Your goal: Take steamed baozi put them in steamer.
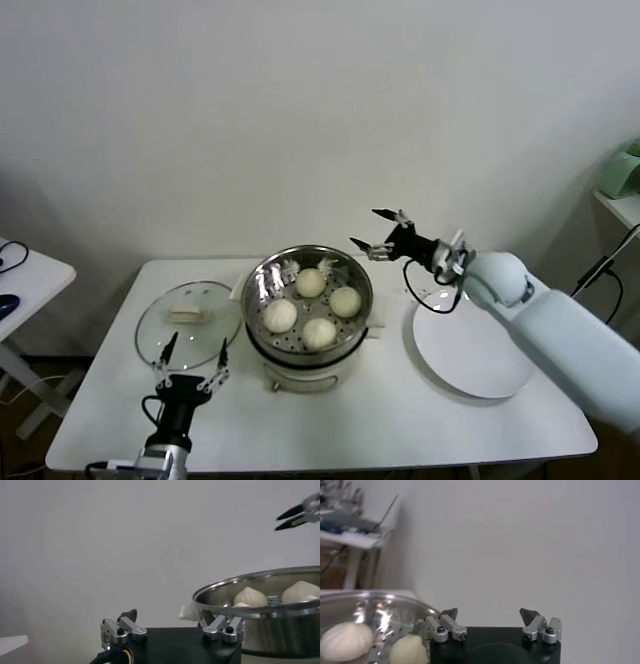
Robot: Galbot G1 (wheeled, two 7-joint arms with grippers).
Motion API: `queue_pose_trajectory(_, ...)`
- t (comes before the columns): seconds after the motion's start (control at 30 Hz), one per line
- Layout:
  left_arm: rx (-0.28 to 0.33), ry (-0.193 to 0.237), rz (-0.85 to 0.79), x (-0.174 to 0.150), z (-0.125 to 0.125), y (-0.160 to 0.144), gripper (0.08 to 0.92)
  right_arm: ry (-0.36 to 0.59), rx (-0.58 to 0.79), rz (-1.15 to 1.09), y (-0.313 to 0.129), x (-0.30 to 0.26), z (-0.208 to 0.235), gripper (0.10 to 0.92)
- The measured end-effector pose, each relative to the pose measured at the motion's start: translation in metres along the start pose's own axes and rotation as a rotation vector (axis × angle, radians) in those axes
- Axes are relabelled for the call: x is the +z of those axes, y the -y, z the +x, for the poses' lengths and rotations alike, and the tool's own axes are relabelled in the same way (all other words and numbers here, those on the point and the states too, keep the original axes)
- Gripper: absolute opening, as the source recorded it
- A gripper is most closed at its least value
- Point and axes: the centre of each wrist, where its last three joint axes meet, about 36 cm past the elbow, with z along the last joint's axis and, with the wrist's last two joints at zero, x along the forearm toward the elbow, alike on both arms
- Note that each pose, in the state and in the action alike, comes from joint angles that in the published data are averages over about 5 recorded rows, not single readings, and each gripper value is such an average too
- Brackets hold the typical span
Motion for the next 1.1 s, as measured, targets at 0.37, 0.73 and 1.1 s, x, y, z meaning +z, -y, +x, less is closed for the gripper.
queue_pose_trajectory(0.37,-0.019,-0.03,-0.016,0.004,-0.002,0.0,0.823,0.162,0.273,-0.17,-0.068,0.064,0.066,0.823)
queue_pose_trajectory(0.73,-0.033,-0.04,-0.018,0.005,-0.003,-0.001,0.823,0.171,0.498,-0.341,-0.144,0.119,0.136,0.823)
queue_pose_trajectory(1.1,-0.033,-0.047,-0.012,0.005,-0.002,-0.008,0.823,0.112,0.581,-0.417,-0.193,0.144,0.178,0.823)
